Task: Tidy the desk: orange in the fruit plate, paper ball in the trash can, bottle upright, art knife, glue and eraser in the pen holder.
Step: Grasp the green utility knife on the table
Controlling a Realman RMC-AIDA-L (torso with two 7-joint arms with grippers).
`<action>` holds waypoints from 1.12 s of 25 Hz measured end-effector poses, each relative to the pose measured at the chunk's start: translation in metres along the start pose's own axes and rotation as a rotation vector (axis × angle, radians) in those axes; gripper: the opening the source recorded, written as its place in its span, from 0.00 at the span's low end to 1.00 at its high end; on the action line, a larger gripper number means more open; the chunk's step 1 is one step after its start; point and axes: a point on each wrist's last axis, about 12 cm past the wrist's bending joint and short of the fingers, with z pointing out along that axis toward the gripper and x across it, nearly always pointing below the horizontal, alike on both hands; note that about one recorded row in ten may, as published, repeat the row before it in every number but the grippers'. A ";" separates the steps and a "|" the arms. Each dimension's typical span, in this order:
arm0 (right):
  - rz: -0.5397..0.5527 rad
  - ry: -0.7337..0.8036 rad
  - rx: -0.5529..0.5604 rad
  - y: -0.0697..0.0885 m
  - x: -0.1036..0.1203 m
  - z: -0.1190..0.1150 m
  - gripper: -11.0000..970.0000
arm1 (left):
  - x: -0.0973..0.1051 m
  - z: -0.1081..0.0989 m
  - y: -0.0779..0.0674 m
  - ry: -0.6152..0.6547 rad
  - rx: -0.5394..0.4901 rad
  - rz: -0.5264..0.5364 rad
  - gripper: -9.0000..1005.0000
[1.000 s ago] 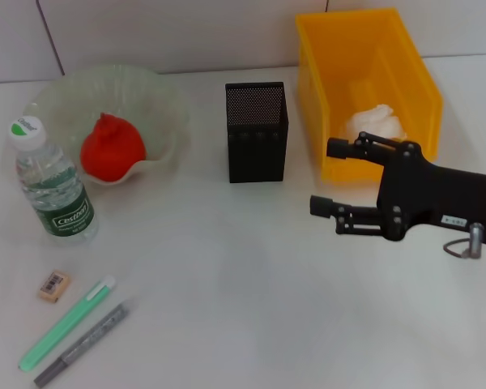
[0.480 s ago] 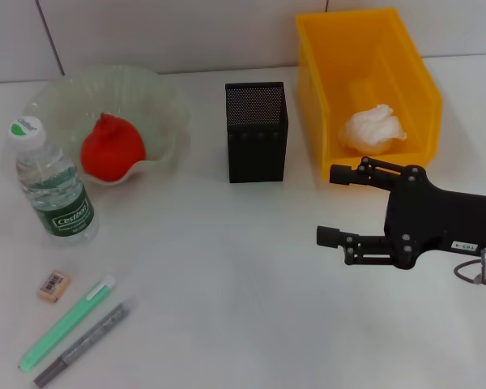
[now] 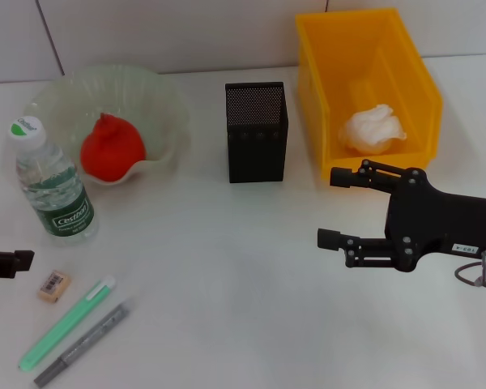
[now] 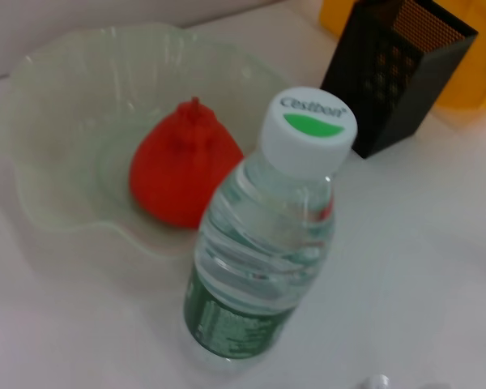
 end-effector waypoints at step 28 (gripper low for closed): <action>0.010 -0.009 0.007 -0.002 -0.001 0.002 0.86 | -0.035 0.023 -0.036 0.249 0.025 0.224 0.79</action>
